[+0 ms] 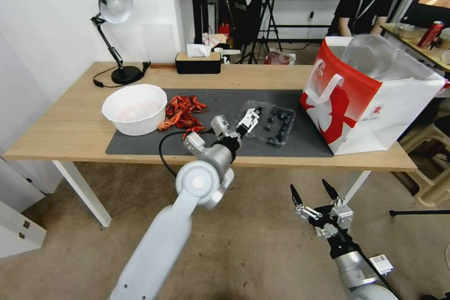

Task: Close the takeout container lid, then place the container into the takeout bag.

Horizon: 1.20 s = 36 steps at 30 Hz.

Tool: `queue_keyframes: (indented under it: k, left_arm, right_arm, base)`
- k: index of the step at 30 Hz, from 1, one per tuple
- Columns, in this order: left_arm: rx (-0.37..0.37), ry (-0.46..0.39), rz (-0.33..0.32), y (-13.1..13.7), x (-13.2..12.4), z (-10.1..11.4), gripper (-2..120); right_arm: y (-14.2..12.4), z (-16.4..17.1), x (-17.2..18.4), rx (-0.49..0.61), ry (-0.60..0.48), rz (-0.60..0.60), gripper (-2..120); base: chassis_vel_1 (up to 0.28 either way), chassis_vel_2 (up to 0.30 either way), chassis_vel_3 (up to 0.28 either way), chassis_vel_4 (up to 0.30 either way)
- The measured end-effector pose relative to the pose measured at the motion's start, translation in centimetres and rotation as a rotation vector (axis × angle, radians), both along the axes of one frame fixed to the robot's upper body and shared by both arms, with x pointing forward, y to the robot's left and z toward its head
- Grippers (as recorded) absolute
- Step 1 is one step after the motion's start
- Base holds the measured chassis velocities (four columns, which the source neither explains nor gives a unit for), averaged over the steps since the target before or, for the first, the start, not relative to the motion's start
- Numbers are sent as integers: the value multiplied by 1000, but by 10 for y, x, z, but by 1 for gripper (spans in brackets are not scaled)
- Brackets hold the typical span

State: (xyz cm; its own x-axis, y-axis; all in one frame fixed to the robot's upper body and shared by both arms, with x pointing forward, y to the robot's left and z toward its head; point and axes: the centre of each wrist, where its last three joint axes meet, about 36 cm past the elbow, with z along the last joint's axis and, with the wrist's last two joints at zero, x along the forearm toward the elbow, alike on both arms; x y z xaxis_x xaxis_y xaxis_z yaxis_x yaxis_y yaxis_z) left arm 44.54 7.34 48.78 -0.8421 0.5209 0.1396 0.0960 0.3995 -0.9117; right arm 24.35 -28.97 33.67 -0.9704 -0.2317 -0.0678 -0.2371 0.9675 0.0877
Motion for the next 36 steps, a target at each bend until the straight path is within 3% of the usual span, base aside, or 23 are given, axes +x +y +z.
queue_keyframes:
  k: [14,36]
  left_arm:
    - [45,71,12,-25,6,-17,100]
    - [97,120,23,-35,23,-25,100]
  right_arm:
    - [-1,-3,-1,0,7,-1,100]
    - [-4,-6,-1,-5,8,-4,100]
  base:
    - [0,0,0,0]
    - [0,0,0,0]
